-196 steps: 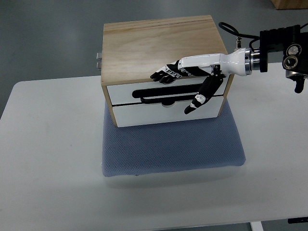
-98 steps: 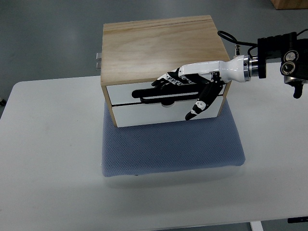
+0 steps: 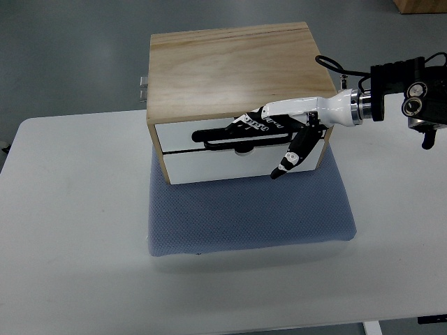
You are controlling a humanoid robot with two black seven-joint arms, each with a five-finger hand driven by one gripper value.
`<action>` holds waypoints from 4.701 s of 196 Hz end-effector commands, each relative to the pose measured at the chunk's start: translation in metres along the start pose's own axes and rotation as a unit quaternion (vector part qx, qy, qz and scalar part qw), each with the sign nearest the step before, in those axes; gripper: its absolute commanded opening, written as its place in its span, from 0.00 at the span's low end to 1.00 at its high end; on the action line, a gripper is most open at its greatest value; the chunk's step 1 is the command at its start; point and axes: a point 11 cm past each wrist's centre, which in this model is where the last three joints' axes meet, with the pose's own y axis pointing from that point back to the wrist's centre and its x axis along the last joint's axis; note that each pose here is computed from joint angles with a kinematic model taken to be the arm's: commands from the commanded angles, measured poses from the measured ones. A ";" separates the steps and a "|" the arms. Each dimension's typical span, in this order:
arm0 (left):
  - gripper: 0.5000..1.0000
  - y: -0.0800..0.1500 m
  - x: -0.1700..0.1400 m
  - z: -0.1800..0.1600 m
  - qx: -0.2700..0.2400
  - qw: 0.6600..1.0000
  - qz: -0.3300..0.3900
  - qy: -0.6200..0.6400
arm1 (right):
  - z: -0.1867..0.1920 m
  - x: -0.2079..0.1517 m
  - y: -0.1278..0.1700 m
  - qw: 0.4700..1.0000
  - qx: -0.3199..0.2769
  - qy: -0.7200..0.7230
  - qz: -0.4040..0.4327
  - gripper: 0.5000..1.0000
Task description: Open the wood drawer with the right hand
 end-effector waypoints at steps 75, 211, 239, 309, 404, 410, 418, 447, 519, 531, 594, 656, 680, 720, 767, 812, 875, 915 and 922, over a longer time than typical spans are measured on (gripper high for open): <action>1.00 0.000 0.000 0.000 0.000 1.000 0.000 0.000 | 0.008 -0.008 0.000 0.999 -0.025 -0.016 -0.024 0.89; 1.00 0.000 0.000 0.000 0.000 1.000 0.000 0.000 | -0.003 -0.028 -0.001 0.997 -0.007 -0.030 -0.070 0.89; 1.00 0.000 0.000 0.000 0.000 1.000 0.000 0.000 | -0.005 -0.032 0.003 0.997 -0.005 -0.032 -0.073 0.89; 1.00 0.000 0.000 0.000 0.000 1.000 0.000 0.000 | -0.011 -0.043 0.012 0.996 0.005 -0.036 -0.083 0.89; 1.00 0.000 0.000 0.000 0.000 1.000 0.000 0.000 | -0.012 -0.048 0.025 0.996 0.006 -0.042 -0.081 0.89; 1.00 0.000 0.000 0.000 0.000 1.000 0.000 0.000 | -0.012 -0.048 0.025 0.996 0.006 -0.042 -0.081 0.89; 1.00 0.000 0.000 0.000 0.000 1.000 0.000 0.000 | -0.012 -0.047 0.026 0.996 0.007 -0.042 -0.080 0.89; 1.00 0.000 0.000 0.000 0.000 1.000 0.000 0.000 | -0.012 -0.047 0.029 0.996 0.005 -0.044 -0.083 0.89; 1.00 0.000 0.000 0.000 0.000 1.000 0.000 0.000 | -0.021 -0.035 0.043 0.996 0.010 -0.042 -0.082 0.89; 1.00 0.000 0.000 0.000 0.000 1.000 0.000 0.000 | -0.024 -0.033 0.045 0.996 0.015 -0.046 -0.081 0.89; 1.00 0.000 0.000 0.000 0.000 1.000 0.000 0.000 | -0.047 0.012 0.087 0.997 0.040 -0.061 0.014 0.89; 1.00 0.000 0.000 0.000 0.000 1.000 0.000 0.000 | -0.068 0.084 0.163 0.969 0.122 -0.118 0.180 0.89; 1.00 0.000 0.000 0.000 0.000 1.000 0.000 0.000 | -0.055 0.106 0.193 0.943 0.148 -0.168 0.246 0.89; 1.00 0.000 0.000 0.000 0.000 1.000 0.000 0.000 | 0.015 0.139 0.230 0.873 0.169 -0.272 0.368 0.89; 1.00 0.000 0.000 0.000 0.000 1.000 0.000 0.000 | 0.104 0.132 0.223 0.772 0.214 -0.384 0.458 0.89; 1.00 0.000 0.000 0.000 0.000 1.000 0.000 0.000 | 0.165 0.104 0.184 0.669 0.230 -0.494 0.506 0.89; 1.00 0.000 0.000 0.000 0.000 1.000 0.000 0.000 | 0.195 0.061 0.122 0.641 0.205 -0.557 0.486 0.89; 1.00 0.000 0.000 0.000 0.000 1.000 0.000 0.000 | 0.197 0.043 0.090 0.637 0.209 -0.581 0.461 0.89; 1.00 0.000 0.000 0.000 0.000 1.000 0.000 0.000 | 0.197 0.043 0.090 0.636 0.207 -0.581 0.464 0.89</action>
